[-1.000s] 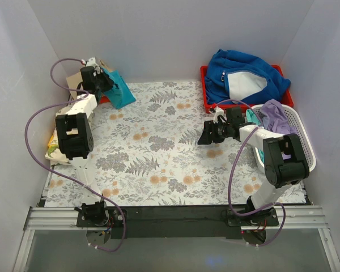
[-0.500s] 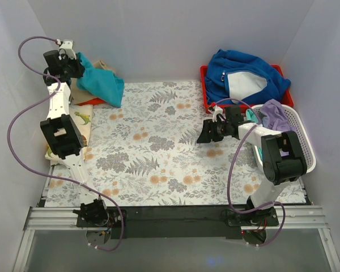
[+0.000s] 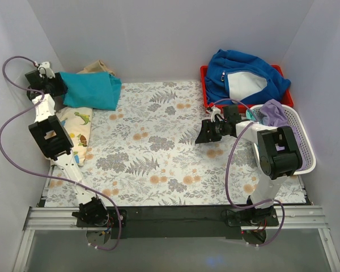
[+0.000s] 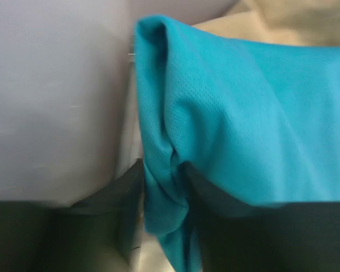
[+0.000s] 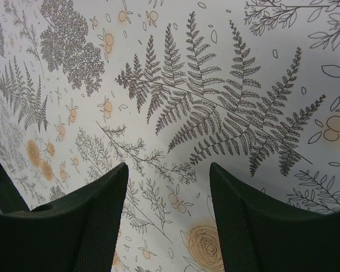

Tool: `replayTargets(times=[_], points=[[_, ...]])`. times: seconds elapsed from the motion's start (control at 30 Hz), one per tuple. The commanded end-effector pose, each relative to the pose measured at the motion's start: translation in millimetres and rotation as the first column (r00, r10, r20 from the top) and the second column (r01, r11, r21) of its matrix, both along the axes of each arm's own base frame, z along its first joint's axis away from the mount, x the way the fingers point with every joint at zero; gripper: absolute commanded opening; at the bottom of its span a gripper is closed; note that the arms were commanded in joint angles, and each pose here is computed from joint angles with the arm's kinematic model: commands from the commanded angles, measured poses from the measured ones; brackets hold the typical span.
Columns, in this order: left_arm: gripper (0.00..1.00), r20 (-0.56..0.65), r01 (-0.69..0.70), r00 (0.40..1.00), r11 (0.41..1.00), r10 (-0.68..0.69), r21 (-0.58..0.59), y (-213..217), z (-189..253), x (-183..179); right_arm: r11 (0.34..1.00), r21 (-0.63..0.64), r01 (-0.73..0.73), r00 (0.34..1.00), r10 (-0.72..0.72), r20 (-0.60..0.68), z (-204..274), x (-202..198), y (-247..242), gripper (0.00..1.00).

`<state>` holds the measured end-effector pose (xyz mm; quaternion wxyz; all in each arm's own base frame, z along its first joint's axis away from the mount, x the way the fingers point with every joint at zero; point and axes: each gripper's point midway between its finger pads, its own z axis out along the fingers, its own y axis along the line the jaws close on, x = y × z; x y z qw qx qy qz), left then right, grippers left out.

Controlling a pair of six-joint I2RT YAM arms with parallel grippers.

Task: Fold and stack the t-shirts
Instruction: Neatly place the folded tshirt to the corner, then reset both grippers

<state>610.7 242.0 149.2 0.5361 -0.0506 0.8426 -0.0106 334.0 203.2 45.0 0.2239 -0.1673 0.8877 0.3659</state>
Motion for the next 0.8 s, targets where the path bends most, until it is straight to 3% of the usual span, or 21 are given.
replayTargets(times=[0.0, 0.03, 0.07, 0.3, 0.47, 0.63, 0.77], points=[[0.61, 0.080, -0.115, 0.990, 0.993, 0.113, 0.026, 26.3, 34.8, 1.3, 0.999, 0.045, -0.024, 0.999, 0.023, 0.028, 11.5, 11.3, 9.3, 0.66], [0.77, 0.090, -0.130, 0.988, 0.991, 0.128, 0.016, 27.0, 40.6, 1.0, 0.998, 0.049, -0.026, 0.999, 0.024, 0.030, 12.8, 12.2, 10.7, 0.66], [0.79, 0.096, -0.126, 0.988, 0.992, 0.124, 0.014, 25.3, 44.1, 1.7, 0.998, 0.052, -0.027, 0.999, 0.025, 0.028, 12.8, 12.0, 11.1, 0.66], [0.81, 0.147, -0.043, 0.988, 0.997, 0.051, -0.061, -6.4, 88.4, -5.6, 0.998, 0.060, -0.028, 0.999, 0.026, 0.042, 17.1, 13.2, 12.5, 0.66], [0.82, 0.186, 0.065, 0.980, 0.998, -0.063, -0.001, -68.3, 126.5, -10.8, 0.997, 0.075, -0.033, 0.998, 0.030, 0.049, 20.7, 9.0, 14.3, 0.66], [0.82, 0.267, -0.028, 0.964, 0.991, -0.008, 0.131, -90.9, 190.8, -23.7, 0.996, 0.081, -0.038, 0.997, 0.033, 0.067, 26.8, 0.6, 14.7, 0.67], [0.82, 0.319, 0.031, 0.946, 0.997, -0.052, 0.071, -129.3, 232.1, -45.9, 0.996, 0.080, -0.033, 0.996, 0.026, 0.082, 30.6, -5.1, 12.3, 0.68]])
